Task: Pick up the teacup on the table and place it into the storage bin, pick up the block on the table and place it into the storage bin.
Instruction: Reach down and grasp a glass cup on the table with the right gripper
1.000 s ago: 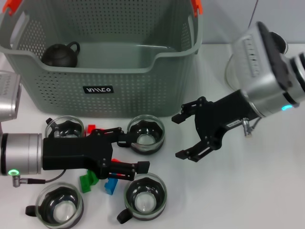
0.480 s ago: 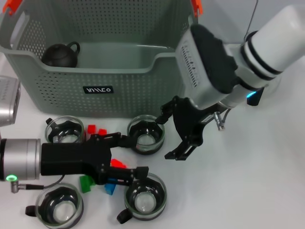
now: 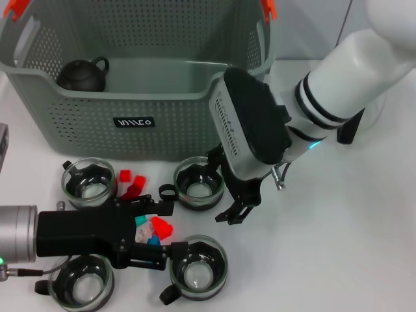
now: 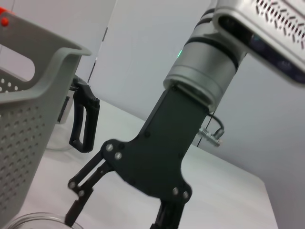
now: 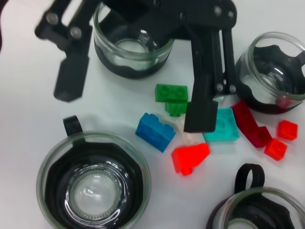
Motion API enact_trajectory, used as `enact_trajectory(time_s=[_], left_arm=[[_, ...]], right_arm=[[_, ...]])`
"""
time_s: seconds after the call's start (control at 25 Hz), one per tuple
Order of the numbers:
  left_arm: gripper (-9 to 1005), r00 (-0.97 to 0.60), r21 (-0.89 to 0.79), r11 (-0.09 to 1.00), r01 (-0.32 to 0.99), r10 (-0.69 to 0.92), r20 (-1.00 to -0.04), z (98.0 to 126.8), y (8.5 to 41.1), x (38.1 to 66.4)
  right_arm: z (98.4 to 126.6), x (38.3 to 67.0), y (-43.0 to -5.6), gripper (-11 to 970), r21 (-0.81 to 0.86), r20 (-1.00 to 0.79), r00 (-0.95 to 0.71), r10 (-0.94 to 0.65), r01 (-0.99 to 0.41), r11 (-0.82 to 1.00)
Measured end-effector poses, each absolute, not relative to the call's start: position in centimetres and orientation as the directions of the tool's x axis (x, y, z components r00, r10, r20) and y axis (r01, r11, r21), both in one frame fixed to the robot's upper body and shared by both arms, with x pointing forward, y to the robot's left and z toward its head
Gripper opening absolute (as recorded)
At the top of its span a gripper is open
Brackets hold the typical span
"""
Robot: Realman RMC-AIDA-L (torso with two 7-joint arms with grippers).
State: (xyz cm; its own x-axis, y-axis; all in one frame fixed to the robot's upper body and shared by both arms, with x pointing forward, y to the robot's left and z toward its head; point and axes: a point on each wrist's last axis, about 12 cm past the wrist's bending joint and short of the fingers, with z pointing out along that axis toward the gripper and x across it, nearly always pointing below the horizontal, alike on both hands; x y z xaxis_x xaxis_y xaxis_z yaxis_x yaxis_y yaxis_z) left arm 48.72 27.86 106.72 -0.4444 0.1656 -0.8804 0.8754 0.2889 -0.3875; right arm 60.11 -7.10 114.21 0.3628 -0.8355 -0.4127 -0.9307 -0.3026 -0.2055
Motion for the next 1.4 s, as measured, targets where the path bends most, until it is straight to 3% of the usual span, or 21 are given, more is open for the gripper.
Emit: enact_trajectory(time_s=[0.68, 1.36, 1.4], left_arm=[[947, -0.451, -0.400, 0.281, 0.872, 0.147, -0.880, 106.6, 27.5, 48.5], [947, -0.451, -0.397, 0.291, 0.870, 0.148, -0.880, 106.4, 27.6, 48.5], [947, -0.451, -0.397, 0.292, 0.870, 0.148, -0.880, 106.4, 27.6, 48.5]], right_arm=[[111.8, 59.5, -5.8, 798, -0.252, -0.352, 0.405, -0.844, -0.909, -0.331], [111.4, 59.5, -5.4, 771, -0.219, -0.351, 0.326, -0.878, -0.940, -0.262], [111.4, 59.5, -5.4, 699, -0.219, -0.350, 0.328, -0.878, -0.939, -0.263]])
